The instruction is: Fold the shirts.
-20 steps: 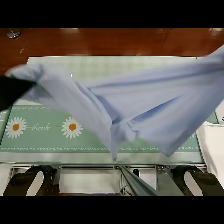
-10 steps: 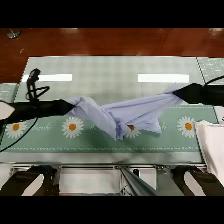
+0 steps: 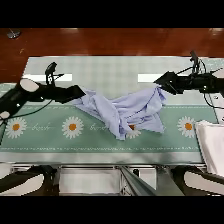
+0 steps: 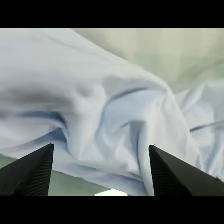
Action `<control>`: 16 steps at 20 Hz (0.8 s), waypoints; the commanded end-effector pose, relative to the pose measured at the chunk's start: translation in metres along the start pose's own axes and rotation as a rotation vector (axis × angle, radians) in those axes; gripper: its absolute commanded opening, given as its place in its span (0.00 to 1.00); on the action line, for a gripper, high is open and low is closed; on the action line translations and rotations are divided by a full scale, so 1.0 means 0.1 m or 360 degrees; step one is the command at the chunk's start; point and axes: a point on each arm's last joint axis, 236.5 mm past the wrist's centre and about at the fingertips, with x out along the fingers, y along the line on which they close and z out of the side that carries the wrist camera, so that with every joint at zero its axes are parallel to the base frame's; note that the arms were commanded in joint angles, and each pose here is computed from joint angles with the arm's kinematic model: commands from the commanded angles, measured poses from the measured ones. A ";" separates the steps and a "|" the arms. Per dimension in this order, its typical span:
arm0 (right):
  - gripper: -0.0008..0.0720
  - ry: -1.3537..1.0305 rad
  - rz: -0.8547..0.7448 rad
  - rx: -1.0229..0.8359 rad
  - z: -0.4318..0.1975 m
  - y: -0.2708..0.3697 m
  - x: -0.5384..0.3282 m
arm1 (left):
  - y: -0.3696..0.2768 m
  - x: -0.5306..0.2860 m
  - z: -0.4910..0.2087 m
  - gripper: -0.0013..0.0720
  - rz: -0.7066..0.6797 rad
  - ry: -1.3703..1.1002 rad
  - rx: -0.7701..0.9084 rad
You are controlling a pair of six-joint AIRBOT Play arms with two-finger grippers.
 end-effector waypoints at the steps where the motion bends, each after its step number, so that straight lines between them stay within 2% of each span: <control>1: 0.87 0.0044 0.0035 0.0046 0.20 -0.11 0.01 | 0.09 -0.37 0.13 0.98 0.0028 0.0192 -0.0019; 4: 0.87 0.0053 -0.0098 0.0077 0.24 -0.54 -0.54 | 0.05 -0.70 0.03 0.98 -0.0028 0.0243 -0.0081; 6: 0.86 0.0188 -0.0292 0.0126 -0.07 -1.00 -0.83 | -0.13 -0.60 -0.35 0.98 -0.0084 0.0331 -0.0044; 8: 0.86 0.0260 -0.0434 0.0289 -0.50 -1.43 -0.97 | -0.44 -0.29 -0.84 0.98 -0.0234 0.0398 -0.0038; 10: 0.86 0.0232 -0.0370 0.0442 -0.85 -1.52 -0.89 | -0.83 0.04 -1.30 0.98 -0.0451 0.0431 -0.0070; 11: 0.86 0.0212 -0.0338 0.0458 -0.97 -1.50 -0.83 | -0.92 0.20 -1.44 0.98 -0.0478 0.0412 -0.0099; 16: 0.86 0.0188 -0.0266 0.0538 -1.33 -1.41 -0.63 | -1.10 0.74 -1.70 0.98 -0.0383 0.0353 -0.0095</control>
